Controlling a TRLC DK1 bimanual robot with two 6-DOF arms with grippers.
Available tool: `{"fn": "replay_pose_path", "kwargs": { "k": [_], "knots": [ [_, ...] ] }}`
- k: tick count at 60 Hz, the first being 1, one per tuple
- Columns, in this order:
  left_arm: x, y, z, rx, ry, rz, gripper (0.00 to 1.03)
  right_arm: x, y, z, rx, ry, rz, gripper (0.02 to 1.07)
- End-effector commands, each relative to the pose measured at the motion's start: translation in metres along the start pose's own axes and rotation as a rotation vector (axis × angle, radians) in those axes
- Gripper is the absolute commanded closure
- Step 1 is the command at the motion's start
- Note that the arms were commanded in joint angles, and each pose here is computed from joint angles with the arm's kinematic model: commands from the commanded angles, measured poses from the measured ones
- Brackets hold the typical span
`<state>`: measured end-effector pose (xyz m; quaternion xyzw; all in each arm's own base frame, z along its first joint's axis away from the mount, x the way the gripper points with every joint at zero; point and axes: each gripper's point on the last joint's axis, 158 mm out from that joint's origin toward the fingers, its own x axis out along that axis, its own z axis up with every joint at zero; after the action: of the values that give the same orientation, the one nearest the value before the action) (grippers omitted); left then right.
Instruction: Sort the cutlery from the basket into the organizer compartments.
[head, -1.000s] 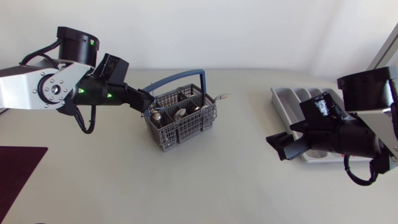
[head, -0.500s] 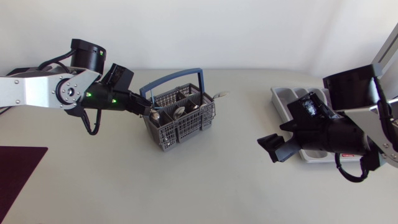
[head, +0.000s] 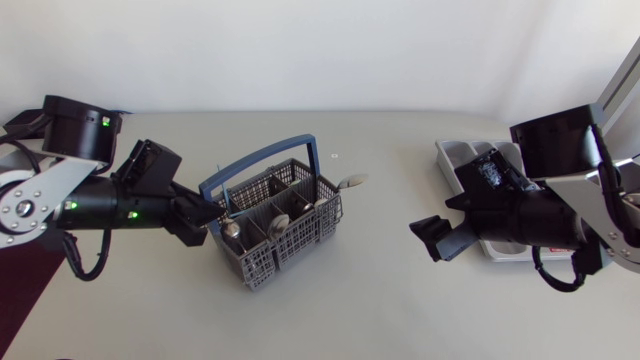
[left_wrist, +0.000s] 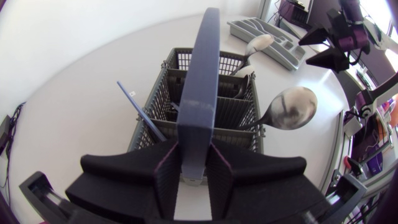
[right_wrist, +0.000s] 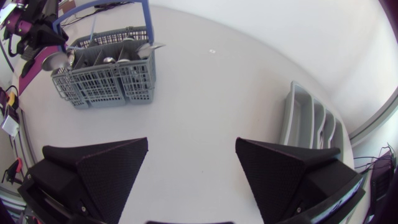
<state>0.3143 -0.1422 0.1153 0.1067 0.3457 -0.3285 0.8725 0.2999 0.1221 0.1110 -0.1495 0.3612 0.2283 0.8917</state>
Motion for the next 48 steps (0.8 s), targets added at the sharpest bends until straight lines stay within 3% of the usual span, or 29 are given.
{"fn": "replay_pose_path", "kwargs": {
  "k": [1,8,13,15,21,28,34,37,48],
  "knots": [
    [-0.011,-0.008,0.007,0.028,-0.053,-0.006,0.78,0.006,0.003,0.002,-0.024,-0.001,0.002,0.06],
    [-0.016,-0.008,0.005,0.049,-0.064,0.006,0.41,0.013,0.006,0.006,-0.032,0.006,0.000,0.06],
    [-0.020,-0.010,0.005,0.073,-0.074,0.011,0.24,0.018,0.005,0.008,-0.032,0.012,0.002,0.06],
    [-0.023,-0.011,0.005,0.080,-0.083,0.014,0.19,0.020,0.005,0.009,-0.032,0.013,0.002,0.06],
    [-0.040,-0.011,0.009,0.106,-0.106,0.041,0.18,0.024,0.004,0.008,-0.032,0.024,0.002,0.06],
    [-0.059,-0.007,-0.012,0.160,-0.043,0.075,0.25,0.027,-0.002,0.006,-0.031,0.032,-0.008,0.06],
    [-0.067,0.000,-0.036,0.204,-0.002,0.105,0.44,0.030,-0.005,0.005,-0.031,0.040,-0.014,0.06],
    [-0.068,0.003,-0.047,0.213,0.020,0.113,0.49,0.033,-0.006,0.004,-0.035,0.042,-0.013,0.06],
    [-0.058,0.010,-0.070,0.229,0.064,0.115,0.86,0.046,-0.006,0.006,-0.027,0.057,-0.007,0.06]
  ]
}}
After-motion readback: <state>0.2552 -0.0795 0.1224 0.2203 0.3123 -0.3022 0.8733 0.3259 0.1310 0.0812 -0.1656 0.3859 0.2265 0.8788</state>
